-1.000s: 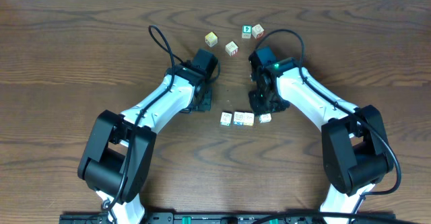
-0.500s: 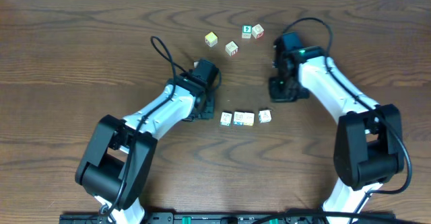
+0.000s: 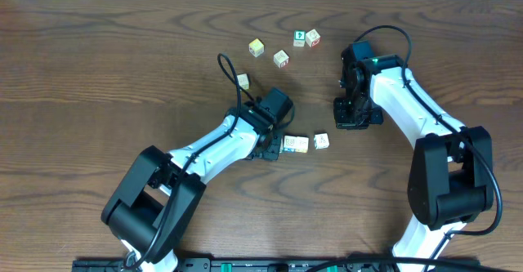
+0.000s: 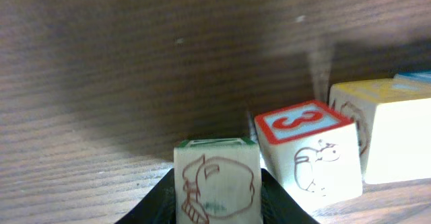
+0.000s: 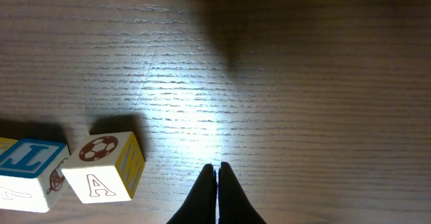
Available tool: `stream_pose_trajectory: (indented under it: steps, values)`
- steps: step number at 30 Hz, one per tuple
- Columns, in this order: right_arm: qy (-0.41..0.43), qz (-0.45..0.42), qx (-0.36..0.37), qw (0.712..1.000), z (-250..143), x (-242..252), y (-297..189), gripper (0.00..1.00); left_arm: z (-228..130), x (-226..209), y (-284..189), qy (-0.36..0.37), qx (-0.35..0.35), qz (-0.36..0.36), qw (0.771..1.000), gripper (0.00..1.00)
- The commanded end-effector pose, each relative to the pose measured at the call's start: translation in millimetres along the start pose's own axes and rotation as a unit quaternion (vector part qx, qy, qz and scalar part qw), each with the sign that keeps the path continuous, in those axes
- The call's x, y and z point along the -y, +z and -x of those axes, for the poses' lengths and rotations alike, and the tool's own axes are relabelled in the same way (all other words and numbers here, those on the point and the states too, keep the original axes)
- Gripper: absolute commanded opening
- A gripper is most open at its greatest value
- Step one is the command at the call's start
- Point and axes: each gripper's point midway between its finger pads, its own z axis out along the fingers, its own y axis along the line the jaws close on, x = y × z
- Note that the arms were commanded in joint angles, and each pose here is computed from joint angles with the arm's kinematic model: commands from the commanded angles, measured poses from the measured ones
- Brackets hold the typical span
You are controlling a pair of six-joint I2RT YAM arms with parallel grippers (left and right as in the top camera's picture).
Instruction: Lift 5 blocks
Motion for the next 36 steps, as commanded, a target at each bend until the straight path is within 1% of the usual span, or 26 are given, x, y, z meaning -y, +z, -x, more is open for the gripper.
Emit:
stream_pose_trajectory:
  steps: [1,2,4,5,8,10,16,25,29,32,36]
  values:
    - [-0.01,0.0,0.001,1.0,-1,-2,-1,0.01,-20,-17,18,-0.01,-0.036,0.029,0.999,0.35]
    - [-0.01,0.0,0.001,1.0,-1,-2,-1,0.01,-20,-19,18,-0.012,-0.036,0.029,0.999,0.37]
    - [-0.012,0.0,0.001,1.0,-2,-3,-1,0.01,-17,-22,18,-0.017,-0.034,0.029,0.999,0.45]
    - [-0.012,0.0,0.0,1.0,-2,-3,-1,0.01,-16,-23,18,-0.02,-0.032,0.028,0.999,0.47]
    - [-0.013,0.001,0.002,1.0,-1,-4,0,0.01,-10,-25,18,-0.026,-0.023,0.025,0.999,0.53]
    - [-0.013,0.002,0.002,1.0,-1,-4,0,0.01,-7,-24,18,-0.027,-0.017,0.023,0.999,0.55]
    - [-0.012,0.011,-0.017,1.0,-12,-6,9,0.01,1,-21,15,-0.027,-0.007,0.018,0.999,0.57]
    - [-0.011,0.003,-0.055,0.998,-48,2,48,0.01,26,-9,0,-0.027,0.028,-0.001,0.999,0.62]
    - [-0.012,0.021,-0.068,0.997,-60,-2,58,0.01,34,-7,-1,-0.028,0.042,-0.007,0.999,0.62]
    - [-0.017,0.031,-0.065,0.997,-59,-5,60,0.01,42,-10,-2,-0.036,0.055,-0.011,0.998,0.62]
    - [-0.033,0.048,-0.057,0.997,-56,-11,60,0.01,49,-27,-2,-0.058,0.059,-0.007,0.997,0.62]
